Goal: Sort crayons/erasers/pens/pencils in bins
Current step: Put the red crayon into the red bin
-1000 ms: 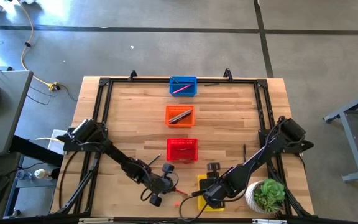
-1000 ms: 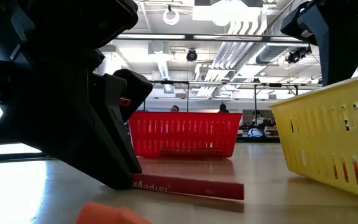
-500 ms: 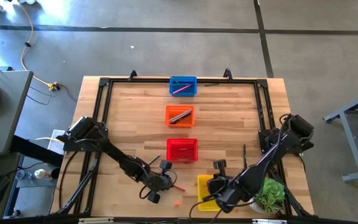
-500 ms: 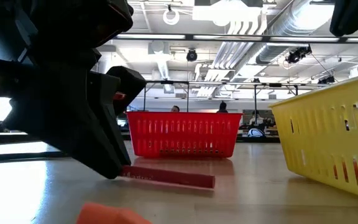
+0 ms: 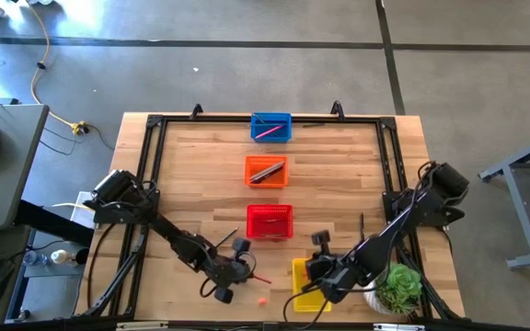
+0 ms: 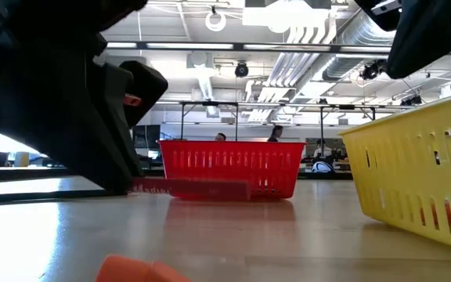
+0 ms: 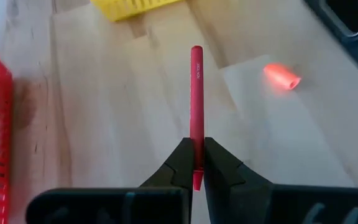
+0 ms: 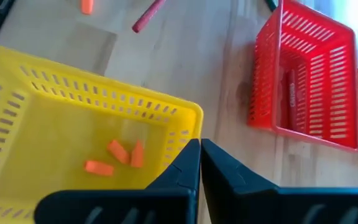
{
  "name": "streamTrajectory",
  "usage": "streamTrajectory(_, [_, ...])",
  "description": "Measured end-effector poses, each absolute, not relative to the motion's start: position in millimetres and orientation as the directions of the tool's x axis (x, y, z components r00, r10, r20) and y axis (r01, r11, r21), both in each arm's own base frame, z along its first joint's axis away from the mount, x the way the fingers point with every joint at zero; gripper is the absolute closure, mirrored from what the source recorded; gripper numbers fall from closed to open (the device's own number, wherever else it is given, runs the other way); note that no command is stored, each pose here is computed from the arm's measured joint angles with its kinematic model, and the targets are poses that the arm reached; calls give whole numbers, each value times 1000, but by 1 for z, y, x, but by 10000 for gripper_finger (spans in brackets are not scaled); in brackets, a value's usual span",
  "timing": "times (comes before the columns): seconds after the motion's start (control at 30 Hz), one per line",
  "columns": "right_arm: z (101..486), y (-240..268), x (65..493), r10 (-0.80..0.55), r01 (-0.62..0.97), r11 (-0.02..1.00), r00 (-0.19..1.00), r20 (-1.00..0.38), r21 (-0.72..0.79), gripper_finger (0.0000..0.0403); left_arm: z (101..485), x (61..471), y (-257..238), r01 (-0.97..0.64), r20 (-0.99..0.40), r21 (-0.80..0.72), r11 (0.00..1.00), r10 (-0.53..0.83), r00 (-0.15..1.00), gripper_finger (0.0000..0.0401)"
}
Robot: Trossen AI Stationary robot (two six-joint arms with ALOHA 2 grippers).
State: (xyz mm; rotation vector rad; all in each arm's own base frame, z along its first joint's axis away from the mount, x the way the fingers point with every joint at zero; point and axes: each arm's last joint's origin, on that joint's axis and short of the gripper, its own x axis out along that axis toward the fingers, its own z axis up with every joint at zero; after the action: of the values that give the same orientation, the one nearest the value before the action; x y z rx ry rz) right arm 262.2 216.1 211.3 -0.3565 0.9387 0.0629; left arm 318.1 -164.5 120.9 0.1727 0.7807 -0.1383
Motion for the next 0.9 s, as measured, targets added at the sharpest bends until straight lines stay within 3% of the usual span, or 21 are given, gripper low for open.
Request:
streamTrajectory(0.73, [222, 202, 266, -145, -193, 920, 640, -754, -340, 403, 126, 311, -166, 133, -712, 161, 978, 22, 702, 401])
streamTrajectory(0.9, [201, 191, 278, -38, -252, 924, 688, -725, -288, 403, 141, 302, -159, 105, -685, 170, 980, 41, 728, 401])
